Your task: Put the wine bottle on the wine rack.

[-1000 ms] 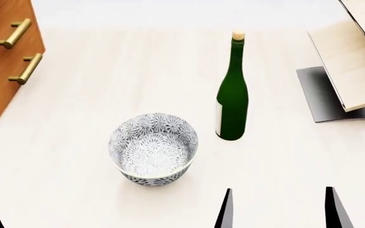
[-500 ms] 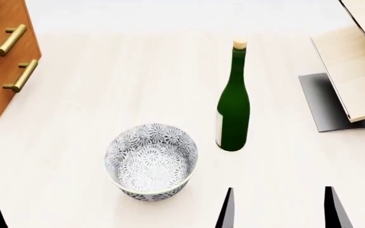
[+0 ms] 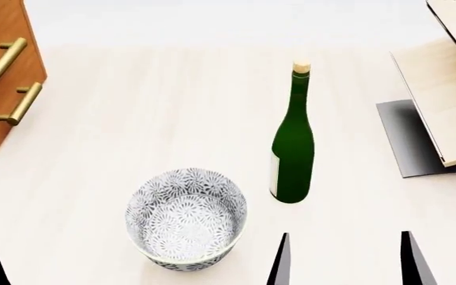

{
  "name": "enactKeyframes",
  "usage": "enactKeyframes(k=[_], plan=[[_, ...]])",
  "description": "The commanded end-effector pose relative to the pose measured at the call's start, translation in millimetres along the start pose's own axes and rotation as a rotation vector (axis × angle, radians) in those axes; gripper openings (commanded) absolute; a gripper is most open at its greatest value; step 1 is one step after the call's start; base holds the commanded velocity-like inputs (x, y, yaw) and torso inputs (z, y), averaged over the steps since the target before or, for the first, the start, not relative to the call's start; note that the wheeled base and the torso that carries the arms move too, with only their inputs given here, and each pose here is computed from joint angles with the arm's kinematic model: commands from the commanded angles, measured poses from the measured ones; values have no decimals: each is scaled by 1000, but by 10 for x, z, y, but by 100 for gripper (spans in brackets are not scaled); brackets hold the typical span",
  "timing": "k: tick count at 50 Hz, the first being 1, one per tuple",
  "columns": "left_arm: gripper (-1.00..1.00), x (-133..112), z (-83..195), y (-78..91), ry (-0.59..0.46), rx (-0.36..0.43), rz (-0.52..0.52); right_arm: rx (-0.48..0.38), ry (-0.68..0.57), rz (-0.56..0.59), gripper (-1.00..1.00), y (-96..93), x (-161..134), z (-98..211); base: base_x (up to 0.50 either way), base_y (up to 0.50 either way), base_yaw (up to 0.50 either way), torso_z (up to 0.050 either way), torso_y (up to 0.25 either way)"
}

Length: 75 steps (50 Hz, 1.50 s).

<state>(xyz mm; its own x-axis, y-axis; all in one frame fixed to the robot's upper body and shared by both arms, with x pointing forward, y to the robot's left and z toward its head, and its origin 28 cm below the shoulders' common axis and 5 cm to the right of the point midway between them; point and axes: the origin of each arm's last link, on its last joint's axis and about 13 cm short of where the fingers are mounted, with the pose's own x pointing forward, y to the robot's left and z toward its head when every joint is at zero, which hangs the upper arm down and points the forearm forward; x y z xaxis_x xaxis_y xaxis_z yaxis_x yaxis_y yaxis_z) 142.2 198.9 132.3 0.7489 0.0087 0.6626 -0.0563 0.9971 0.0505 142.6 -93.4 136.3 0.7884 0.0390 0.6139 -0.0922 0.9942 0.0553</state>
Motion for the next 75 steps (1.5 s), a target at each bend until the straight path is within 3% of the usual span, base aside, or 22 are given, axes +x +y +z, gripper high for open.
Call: enactKeyframes(k=[1, 75], plan=[[100, -8, -6, -5, -4, -1, -1, -2, 10, 0, 100, 0, 0, -20, 98, 0, 0, 0, 0], [100, -16, 2, -34, -2, -11, -13, -1, 25, 5, 100, 10, -8, -49, 100, 0, 0, 0, 0]])
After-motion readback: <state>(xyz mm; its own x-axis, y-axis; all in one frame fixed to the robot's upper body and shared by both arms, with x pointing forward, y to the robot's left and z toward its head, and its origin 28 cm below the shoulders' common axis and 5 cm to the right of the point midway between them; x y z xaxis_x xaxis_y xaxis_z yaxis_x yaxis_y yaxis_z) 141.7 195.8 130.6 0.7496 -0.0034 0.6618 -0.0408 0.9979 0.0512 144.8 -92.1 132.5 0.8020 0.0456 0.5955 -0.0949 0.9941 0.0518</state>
